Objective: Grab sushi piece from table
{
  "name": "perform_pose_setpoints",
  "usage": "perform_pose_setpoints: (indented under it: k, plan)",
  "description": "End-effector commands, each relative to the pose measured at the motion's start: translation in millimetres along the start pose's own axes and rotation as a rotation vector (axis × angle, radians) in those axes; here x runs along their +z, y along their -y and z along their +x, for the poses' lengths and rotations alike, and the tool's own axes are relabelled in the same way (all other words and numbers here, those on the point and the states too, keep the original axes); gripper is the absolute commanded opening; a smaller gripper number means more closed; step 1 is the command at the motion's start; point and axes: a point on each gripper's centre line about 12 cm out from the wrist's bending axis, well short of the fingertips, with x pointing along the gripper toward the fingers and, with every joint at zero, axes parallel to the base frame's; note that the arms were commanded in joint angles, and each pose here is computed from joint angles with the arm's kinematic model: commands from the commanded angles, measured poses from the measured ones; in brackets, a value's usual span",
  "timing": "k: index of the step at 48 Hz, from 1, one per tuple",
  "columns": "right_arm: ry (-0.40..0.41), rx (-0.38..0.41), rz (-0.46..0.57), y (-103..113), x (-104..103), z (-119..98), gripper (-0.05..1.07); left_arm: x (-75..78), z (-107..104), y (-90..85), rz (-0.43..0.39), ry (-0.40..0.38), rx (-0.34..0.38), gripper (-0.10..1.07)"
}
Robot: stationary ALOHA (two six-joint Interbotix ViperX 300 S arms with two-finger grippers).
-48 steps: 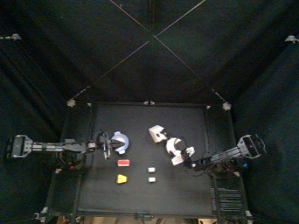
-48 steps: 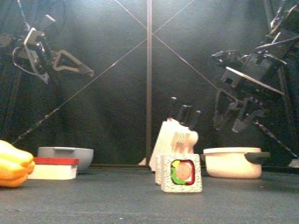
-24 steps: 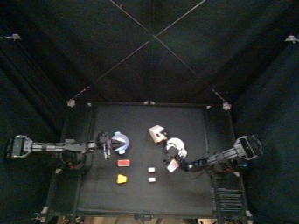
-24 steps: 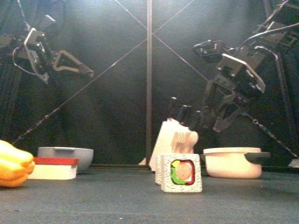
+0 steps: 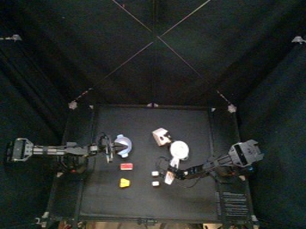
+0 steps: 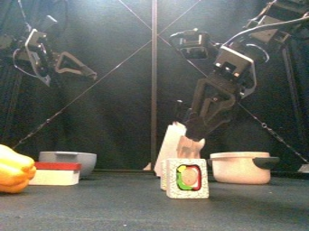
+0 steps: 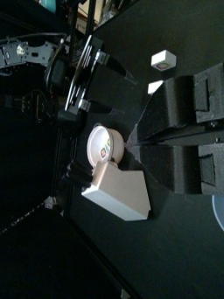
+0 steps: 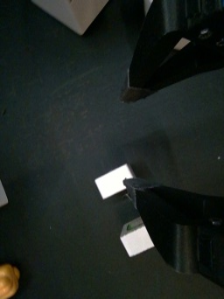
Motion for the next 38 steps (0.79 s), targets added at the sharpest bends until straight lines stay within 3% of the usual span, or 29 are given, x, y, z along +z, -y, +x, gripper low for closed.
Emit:
perform_pose_setpoints:
  k: [1,38]
  plan:
    - [0.036,0.040,-0.003,-6.2,15.3,-3.9,0.99,6.0,1.7,-0.6,-0.002,0.023,0.003,0.35]
    - [-0.029,0.078,0.042,7.1,5.4,32.4,0.97,5.6,1.9,-0.5,-0.001,0.022,0.003,0.35]
